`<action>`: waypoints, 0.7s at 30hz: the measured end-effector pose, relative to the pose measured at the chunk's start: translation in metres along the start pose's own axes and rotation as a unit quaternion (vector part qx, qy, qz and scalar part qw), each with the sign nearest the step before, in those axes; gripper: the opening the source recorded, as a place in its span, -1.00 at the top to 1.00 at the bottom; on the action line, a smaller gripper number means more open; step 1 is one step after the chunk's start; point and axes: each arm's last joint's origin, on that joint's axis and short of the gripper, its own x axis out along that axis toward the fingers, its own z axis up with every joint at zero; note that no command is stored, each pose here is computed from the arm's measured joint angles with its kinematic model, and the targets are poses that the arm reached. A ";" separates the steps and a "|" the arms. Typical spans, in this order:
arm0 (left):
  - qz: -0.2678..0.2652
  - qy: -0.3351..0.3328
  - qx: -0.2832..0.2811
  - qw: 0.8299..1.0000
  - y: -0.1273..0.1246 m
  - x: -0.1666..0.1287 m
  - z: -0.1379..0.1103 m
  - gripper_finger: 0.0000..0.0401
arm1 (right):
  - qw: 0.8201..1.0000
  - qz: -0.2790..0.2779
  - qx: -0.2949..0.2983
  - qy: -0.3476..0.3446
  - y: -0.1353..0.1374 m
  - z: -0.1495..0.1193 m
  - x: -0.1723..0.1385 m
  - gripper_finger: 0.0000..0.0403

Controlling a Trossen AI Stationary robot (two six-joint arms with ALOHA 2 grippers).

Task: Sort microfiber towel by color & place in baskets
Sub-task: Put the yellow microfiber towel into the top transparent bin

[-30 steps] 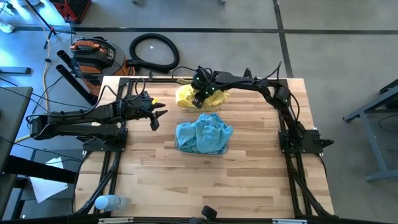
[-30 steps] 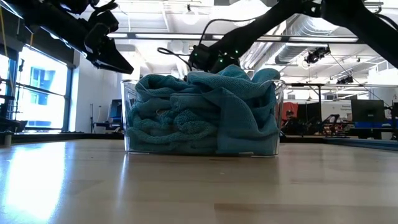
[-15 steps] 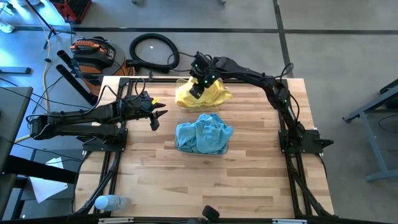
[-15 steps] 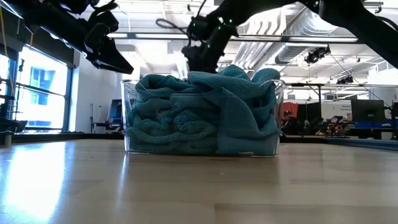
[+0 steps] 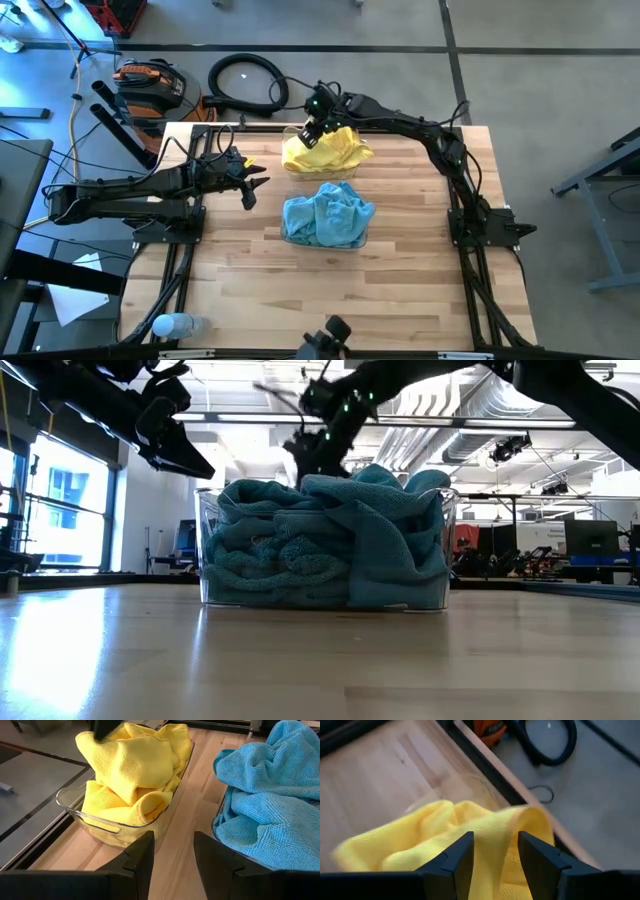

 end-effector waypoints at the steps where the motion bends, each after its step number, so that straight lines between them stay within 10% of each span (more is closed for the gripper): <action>1: 0.000 0.000 0.000 1.000 0.000 0.000 0.000 0.37 | 1.000 0.002 0.010 0.002 -0.002 -0.005 0.008 0.26; 12: 0.000 0.000 0.000 1.000 0.000 0.000 0.000 0.37 | 0.997 0.009 0.033 0.073 -0.019 -0.081 0.074 0.26; 21: 0.000 0.000 0.000 1.000 0.000 0.000 0.000 0.37 | 0.998 0.026 0.033 0.056 -0.018 -0.087 0.081 0.26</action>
